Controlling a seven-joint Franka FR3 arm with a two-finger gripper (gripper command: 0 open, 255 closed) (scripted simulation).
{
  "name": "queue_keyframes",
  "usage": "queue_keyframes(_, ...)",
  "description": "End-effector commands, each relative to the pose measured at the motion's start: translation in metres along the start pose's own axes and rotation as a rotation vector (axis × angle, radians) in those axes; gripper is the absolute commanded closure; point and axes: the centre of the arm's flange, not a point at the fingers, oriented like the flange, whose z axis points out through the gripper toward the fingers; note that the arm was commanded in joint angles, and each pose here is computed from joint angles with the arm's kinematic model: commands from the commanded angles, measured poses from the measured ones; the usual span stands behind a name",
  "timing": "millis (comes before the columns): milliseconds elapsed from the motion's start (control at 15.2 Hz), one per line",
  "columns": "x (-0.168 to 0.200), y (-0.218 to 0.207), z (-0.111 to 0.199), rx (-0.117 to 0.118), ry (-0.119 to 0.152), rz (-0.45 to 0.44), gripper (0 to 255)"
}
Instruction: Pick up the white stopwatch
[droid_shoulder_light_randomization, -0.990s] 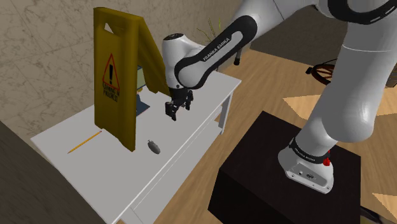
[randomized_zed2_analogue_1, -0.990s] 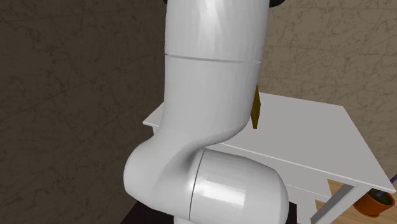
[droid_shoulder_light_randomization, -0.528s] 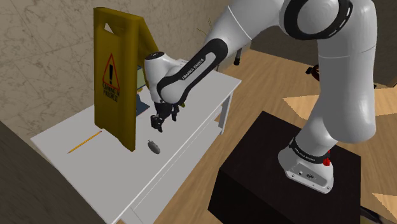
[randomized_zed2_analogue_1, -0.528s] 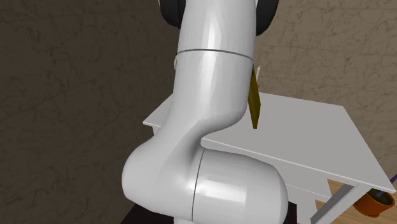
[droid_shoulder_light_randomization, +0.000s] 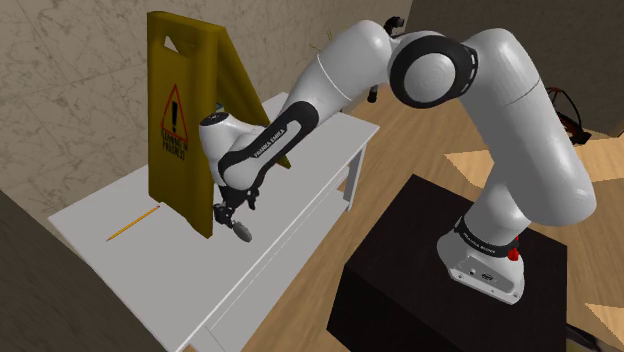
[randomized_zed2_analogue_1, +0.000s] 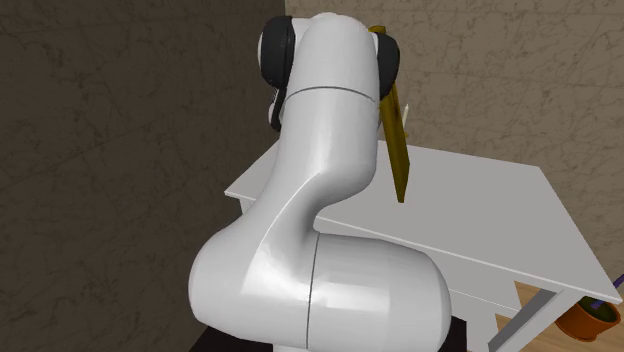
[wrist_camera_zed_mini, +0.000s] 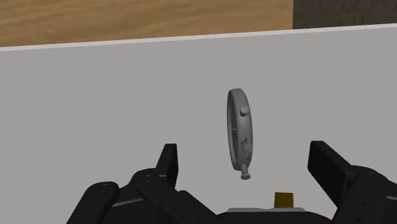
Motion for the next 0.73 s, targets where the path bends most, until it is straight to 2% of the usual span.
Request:
queue_keyframes(0, 0.009, -0.01, 0.014, 0.002, -0.002, -0.005, 0)
queue_keyframes(462, 0.013, -0.009, 0.054, 0.002, -0.002, -0.005, 0)
queue_keyframes(594, 0.013, -0.009, 0.054, 0.002, -0.002, -0.005, 0)
queue_keyframes(660, 0.014, -0.009, 0.054, 0.002, -0.002, -0.005, 255)
